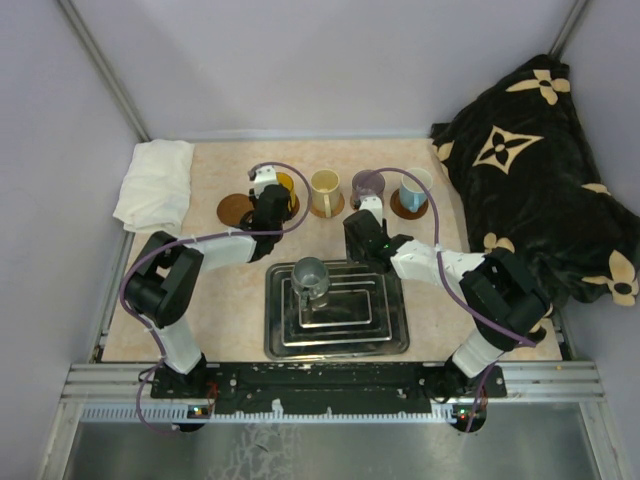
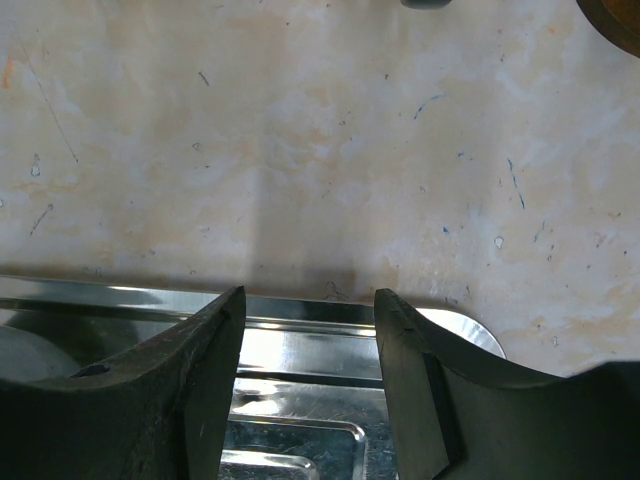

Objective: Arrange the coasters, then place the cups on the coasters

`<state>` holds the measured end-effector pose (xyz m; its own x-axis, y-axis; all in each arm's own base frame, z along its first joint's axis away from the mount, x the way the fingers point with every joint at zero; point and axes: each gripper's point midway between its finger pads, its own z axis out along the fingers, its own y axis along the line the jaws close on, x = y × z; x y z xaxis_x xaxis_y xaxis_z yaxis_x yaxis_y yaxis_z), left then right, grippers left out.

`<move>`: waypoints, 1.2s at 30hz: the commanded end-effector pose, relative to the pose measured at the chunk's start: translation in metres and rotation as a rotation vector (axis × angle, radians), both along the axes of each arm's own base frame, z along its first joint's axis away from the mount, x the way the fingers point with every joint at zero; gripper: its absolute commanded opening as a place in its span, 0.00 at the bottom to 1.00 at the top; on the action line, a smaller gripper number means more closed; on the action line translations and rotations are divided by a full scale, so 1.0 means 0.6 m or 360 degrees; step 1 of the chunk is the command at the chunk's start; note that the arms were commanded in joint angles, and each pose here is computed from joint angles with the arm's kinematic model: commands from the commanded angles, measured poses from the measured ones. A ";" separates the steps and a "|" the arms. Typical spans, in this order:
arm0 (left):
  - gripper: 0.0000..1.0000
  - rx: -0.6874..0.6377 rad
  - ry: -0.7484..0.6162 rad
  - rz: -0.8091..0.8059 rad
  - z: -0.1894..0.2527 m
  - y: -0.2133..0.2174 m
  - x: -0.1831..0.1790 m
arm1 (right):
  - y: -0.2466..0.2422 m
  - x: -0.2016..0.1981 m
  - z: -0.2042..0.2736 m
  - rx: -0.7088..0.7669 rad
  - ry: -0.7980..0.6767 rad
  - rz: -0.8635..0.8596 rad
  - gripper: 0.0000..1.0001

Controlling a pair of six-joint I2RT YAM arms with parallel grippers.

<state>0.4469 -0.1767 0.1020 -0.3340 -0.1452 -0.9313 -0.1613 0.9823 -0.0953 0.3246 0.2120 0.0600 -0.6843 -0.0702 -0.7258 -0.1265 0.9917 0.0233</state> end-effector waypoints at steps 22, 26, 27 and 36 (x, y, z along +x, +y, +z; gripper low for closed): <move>0.62 -0.0050 -0.0252 0.0020 0.155 0.022 -0.044 | -0.027 0.016 0.082 0.0000 -0.0209 -0.0076 0.63; 0.62 -0.0022 -0.0208 -0.0088 0.173 0.026 -0.088 | -0.059 0.027 0.113 -0.0063 -0.0293 -0.0200 0.77; 0.62 -0.0016 -0.0183 -0.0118 0.174 0.026 -0.102 | -0.067 0.031 0.120 -0.0067 -0.0305 -0.0230 0.80; 0.61 0.0031 -0.0003 -0.0417 0.140 -0.002 -0.256 | -0.136 0.051 0.118 0.0240 -0.0156 -0.0463 0.99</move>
